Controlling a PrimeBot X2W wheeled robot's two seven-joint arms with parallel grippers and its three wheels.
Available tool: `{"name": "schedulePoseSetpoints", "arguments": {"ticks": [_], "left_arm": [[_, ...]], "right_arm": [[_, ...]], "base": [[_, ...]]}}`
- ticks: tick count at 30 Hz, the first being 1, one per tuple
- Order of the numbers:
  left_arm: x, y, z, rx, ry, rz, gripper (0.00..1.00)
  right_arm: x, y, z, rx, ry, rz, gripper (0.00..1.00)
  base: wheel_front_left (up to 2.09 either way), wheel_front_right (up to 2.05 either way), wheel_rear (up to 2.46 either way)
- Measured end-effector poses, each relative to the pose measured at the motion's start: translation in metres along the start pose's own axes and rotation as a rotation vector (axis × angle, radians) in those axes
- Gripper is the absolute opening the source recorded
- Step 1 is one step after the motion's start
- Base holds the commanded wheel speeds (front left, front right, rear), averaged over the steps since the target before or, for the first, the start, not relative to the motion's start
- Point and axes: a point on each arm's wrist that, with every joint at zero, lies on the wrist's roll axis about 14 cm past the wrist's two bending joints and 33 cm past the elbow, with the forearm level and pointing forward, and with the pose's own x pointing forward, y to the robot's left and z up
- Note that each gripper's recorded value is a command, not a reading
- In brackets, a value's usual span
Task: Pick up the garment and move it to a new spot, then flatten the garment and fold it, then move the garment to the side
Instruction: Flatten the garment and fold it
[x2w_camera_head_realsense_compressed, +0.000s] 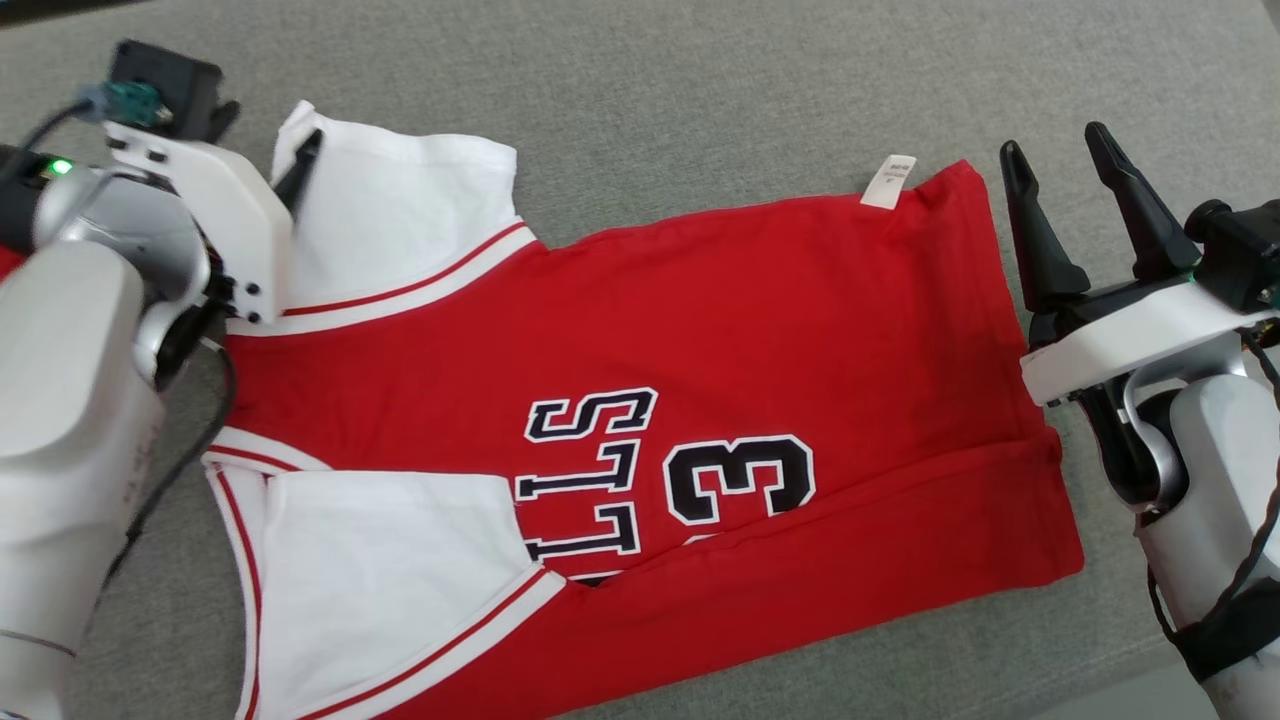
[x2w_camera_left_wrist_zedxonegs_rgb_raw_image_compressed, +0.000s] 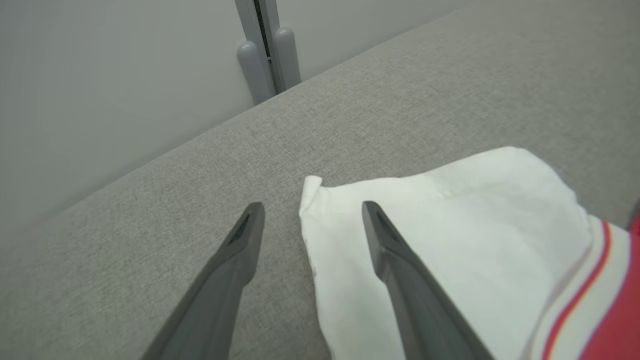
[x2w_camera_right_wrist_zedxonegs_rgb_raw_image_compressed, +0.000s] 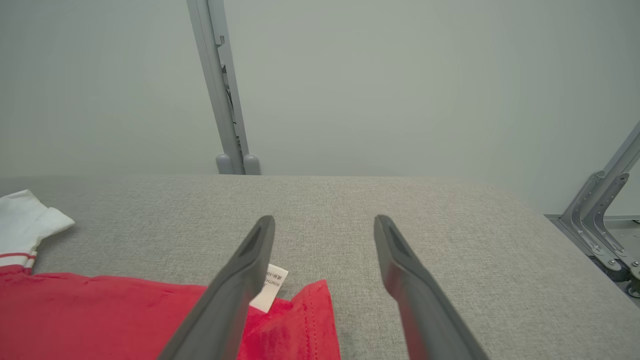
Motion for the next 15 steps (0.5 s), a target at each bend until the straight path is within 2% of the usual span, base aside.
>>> {"name": "schedulePoseSetpoints", "arguments": {"ticks": [3,7,14,15], "left_arm": [[0.014,0.004,-0.002,-0.001,0.037,-0.018,1.0],[0.028,-0.008,-0.017,0.001,0.112,-0.069,1.0],[0.04,-0.002,-0.022,-0.012,0.154,-0.066,1.0],[0.04,-0.002,-0.022,-0.017,0.158,-0.066,0.97]], "right_arm": [[0.001,-0.008,-0.003,-0.002,0.005,-0.021,1.0],[-0.003,-0.021,-0.01,0.0,0.022,-0.055,1.0],[-0.005,-0.031,-0.013,-0.003,0.026,-0.081,1.0],[-0.004,-0.031,-0.012,-0.002,0.023,-0.082,1.0]], "base": [[0.0,0.0,0.0],[0.0,0.0,0.0],[0.0,0.0,0.0],[0.0,0.0,0.0]]}}
